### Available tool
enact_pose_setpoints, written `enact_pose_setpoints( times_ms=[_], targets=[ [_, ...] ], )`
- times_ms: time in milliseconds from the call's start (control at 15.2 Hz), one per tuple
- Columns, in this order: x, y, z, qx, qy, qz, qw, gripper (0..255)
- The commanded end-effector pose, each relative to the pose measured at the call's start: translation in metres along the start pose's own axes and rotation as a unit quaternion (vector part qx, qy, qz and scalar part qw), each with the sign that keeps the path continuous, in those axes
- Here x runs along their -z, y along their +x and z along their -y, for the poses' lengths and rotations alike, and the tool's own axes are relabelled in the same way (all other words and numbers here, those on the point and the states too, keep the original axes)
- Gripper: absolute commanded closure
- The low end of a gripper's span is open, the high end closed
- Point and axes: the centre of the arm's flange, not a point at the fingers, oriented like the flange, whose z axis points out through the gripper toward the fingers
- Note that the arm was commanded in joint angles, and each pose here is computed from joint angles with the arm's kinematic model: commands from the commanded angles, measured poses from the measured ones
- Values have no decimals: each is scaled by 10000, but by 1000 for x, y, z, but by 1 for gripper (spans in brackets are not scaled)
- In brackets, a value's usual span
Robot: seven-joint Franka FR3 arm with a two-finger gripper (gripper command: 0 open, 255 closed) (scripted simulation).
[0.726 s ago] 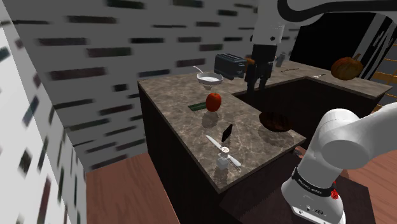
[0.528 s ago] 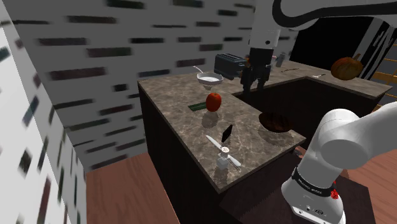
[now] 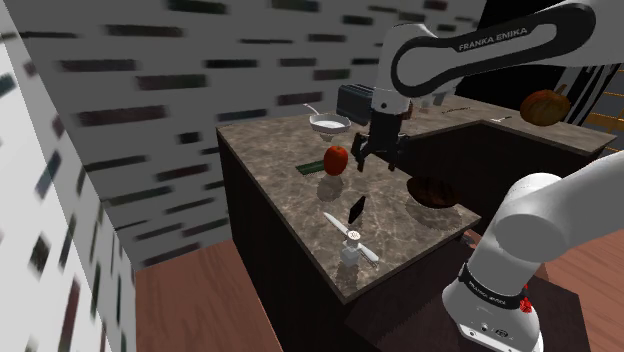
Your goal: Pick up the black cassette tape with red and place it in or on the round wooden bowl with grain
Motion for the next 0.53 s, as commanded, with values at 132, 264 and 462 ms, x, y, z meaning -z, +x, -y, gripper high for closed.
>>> enact_pose_setpoints(
  times_ms=[132,264,462],
  targets=[
    [-44,28,-2,-1326,21,-134,9911,0],
    [-65,41,-6,-1963,27,-193,9803,0],
    [-97,60,-15,-2902,35,-282,9565,0]
  ],
)
